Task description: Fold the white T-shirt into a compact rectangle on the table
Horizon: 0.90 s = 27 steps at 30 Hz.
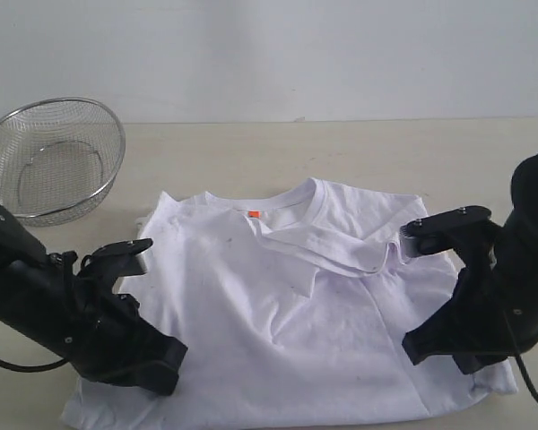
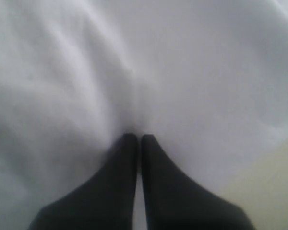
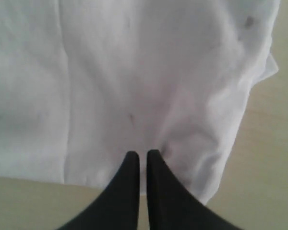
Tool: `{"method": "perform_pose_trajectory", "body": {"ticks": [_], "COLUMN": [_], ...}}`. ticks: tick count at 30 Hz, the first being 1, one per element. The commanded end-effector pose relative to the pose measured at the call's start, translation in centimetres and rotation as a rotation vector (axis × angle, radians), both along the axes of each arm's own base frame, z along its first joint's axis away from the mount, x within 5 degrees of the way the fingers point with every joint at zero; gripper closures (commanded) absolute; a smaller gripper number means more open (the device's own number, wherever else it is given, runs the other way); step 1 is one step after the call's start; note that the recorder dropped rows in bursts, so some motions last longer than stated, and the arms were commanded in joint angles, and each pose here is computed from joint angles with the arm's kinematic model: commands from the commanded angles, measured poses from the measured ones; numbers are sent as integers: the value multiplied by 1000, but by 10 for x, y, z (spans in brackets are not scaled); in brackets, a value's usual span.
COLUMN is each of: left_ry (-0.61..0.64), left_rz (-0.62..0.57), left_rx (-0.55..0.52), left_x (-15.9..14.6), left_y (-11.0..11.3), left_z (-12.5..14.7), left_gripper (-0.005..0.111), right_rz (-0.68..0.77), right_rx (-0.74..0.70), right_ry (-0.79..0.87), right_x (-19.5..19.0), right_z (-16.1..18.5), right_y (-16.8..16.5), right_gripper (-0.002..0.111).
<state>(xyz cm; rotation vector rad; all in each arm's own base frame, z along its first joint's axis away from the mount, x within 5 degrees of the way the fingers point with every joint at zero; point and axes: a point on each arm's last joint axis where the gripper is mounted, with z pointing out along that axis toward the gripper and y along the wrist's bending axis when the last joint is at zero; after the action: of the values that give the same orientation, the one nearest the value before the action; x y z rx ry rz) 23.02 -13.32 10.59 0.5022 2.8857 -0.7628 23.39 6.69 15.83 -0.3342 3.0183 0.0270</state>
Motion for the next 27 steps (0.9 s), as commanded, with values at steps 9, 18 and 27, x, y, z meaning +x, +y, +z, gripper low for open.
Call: {"method": "perform_pose_trajectory", "body": {"ticks": [9,18,27], "left_ry": [73,66,65], "left_rz": [-19,-19,-19], "left_rx": [69,72,73], "left_x": [-3,-3,-3], "left_y": [4,4,4], "left_z": [-18,-18,-18], "left_gripper": [102,102,102], "right_rz": [-83,-185,-34], "right_rx": [-287,-243,-40], "right_ry": [123,7,-367], "right_x": [10,20,29], "right_z": [-35,-17,36], "right_y": [-41,-67,-30], "right_gripper": [108,108,108]}}
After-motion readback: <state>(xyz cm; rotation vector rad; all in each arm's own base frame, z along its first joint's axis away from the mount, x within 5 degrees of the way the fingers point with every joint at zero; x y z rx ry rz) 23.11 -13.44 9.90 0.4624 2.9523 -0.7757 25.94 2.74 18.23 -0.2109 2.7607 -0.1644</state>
